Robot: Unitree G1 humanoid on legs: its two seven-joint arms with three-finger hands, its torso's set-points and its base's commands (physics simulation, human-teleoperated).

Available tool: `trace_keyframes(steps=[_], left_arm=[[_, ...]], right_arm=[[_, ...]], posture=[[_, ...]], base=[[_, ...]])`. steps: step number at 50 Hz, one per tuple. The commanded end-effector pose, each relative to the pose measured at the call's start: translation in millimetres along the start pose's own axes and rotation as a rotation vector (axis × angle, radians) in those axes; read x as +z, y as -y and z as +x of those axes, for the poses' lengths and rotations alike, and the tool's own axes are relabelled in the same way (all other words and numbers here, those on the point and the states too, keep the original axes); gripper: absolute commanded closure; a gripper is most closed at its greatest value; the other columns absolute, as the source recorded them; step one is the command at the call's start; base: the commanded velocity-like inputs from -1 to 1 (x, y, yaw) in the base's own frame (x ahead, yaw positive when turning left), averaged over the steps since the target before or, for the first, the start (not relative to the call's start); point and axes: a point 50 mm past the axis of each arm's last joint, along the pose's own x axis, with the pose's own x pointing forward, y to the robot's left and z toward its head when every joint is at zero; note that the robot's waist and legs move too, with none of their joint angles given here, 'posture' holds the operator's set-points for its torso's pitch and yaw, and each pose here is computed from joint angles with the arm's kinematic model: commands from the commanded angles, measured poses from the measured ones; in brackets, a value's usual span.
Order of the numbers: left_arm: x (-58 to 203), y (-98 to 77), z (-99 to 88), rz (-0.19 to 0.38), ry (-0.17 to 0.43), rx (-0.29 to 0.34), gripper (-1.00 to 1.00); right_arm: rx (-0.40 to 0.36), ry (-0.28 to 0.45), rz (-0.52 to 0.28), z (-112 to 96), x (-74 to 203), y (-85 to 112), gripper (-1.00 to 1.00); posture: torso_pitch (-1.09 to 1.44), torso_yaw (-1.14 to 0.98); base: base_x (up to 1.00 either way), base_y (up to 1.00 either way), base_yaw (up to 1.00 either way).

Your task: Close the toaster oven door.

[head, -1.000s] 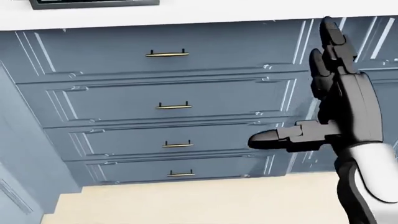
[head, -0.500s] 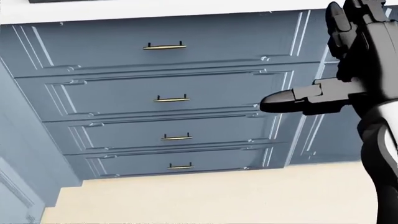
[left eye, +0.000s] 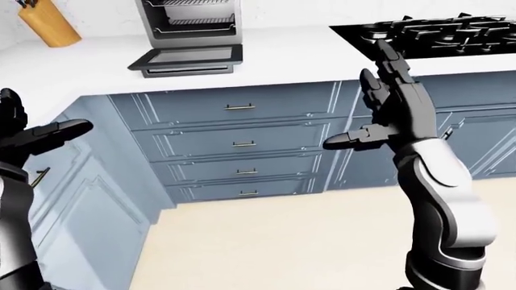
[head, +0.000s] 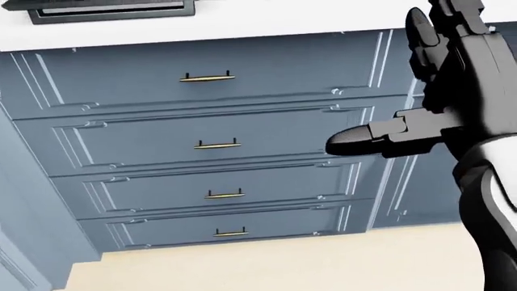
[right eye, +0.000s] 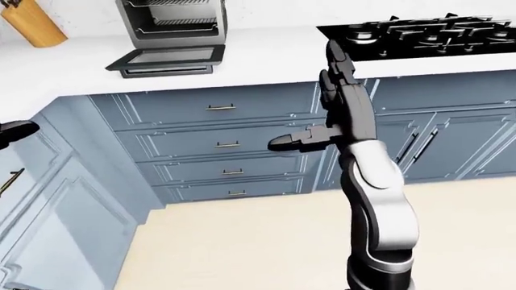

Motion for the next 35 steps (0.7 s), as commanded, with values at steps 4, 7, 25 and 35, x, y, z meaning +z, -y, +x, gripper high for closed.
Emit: trace_keyframes(steps=[4,7,25,35], left_arm=[[21.0,5.5,0.9,-0.006,0.092,-0.029,-1.00],[20.5,4.4,1.4,-0.007,0.090,-0.024,-1.00],[21.5,3.6,1.8,-0.009,0.080,-0.025,-1.00],[25.0,2.7,3.5,-0.011,0.086,-0.021,-1.00]], right_arm=[[-0.032,0.076,-0.019,-0.7,15.2,6.1,-1.00],[-0.033,0.073,-0.017,-1.6,13.8,6.1,-1.00],[-0.034,0.075,-0.012,-1.7,17.8,7.0,-1.00],[-0.031,0.081,-0.011,-0.9,21.2,6.2,-1.00]], posture=[[0.00,0.00],[0.00,0.00],[0.00,0.00],[0.00,0.00]], base=[[0.07,0.00,0.00],[0.07,0.00,0.00],[0.07,0.04,0.00],[0.07,0.10,0.00]])
